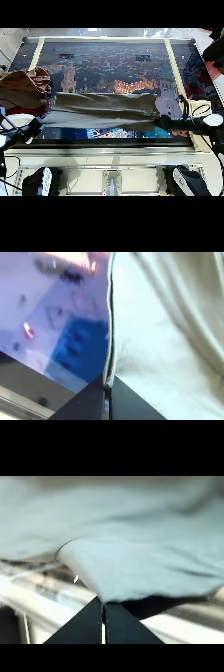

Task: Fold the shirts.

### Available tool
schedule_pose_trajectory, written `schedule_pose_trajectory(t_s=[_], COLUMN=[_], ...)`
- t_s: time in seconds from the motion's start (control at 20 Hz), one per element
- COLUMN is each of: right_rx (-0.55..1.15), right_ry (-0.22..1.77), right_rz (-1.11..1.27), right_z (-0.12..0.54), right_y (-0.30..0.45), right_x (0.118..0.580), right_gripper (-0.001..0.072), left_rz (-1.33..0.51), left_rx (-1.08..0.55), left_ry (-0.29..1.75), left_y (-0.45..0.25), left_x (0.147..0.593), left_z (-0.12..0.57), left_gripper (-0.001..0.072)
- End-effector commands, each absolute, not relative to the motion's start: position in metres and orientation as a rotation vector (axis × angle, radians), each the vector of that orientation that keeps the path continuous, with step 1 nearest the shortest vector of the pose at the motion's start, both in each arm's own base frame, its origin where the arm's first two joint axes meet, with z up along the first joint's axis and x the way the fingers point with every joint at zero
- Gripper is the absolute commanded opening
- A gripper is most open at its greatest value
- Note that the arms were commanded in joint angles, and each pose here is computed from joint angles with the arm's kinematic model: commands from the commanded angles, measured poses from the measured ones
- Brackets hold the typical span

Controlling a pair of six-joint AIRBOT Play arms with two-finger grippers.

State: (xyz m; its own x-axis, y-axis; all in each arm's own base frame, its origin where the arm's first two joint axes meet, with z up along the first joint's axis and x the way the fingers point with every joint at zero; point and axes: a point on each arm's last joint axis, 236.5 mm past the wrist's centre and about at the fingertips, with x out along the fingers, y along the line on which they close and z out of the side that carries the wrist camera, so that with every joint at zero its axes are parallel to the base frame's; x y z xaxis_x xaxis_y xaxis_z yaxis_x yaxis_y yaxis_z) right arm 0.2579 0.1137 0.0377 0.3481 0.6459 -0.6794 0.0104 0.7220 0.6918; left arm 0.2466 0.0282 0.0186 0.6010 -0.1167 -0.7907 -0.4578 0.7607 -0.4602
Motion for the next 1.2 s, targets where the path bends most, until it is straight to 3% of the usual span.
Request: schedule_pose_trajectory(t_s=[0.0, 0.15, 0.3, 0.5, 0.95, 1.0, 1.05, 1.1, 1.15], right_rx=[0.604, 0.574, 0.551, 0.55, 0.571, 0.567, 0.56, 0.556, 0.551], right_ry=[1.005, 1.044, 1.047, 1.078, 1.142, 1.123, 1.107, 1.09, 1.077], right_rz=[0.449, 0.445, 0.391, 0.382, 0.272, 0.262, 0.264, 0.274, 0.296], right_z=[0.073, 0.053, 0.037, 0.013, -0.081, -0.081, -0.075, -0.066, -0.05], right_y=[0.121, 0.126, 0.111, 0.107, 0.097, 0.096, 0.096, 0.095, 0.096], right_x=[0.305, 0.349, 0.406, 0.46, 0.497, 0.502, 0.506, 0.511, 0.515], right_gripper=[0.0016, 0.0017, 0.0017, 0.0017, 0.002, 0.0024, 0.006, 0.0148, 0.028], left_rz=[0.171, 0.085, 0.12, 0.122, 0.126, 0.125, 0.124, 0.123, 0.126], left_rx=[-0.567, -0.402, -0.211, -0.135, -0.113, -0.116, -0.115, -0.116, -0.116], left_ry=[0.881, 0.922, 1.065, 1.138, 1.241, 1.239, 1.227, 1.207, 1.181], left_y=[0.033, 0.024, 0.038, 0.033, 0.026, 0.025, 0.026, 0.026, 0.028], left_x=[0.274, 0.332, 0.383, 0.448, 0.474, 0.474, 0.476, 0.479, 0.483], left_z=[0.042, 0.045, 0.022, -0.01, -0.092, -0.092, -0.088, -0.081, -0.069], left_gripper=[0.0004, 0.0004, 0.0005, 0.0005, 0.0009, 0.0044, 0.0219, 0.0448, 0.0579])
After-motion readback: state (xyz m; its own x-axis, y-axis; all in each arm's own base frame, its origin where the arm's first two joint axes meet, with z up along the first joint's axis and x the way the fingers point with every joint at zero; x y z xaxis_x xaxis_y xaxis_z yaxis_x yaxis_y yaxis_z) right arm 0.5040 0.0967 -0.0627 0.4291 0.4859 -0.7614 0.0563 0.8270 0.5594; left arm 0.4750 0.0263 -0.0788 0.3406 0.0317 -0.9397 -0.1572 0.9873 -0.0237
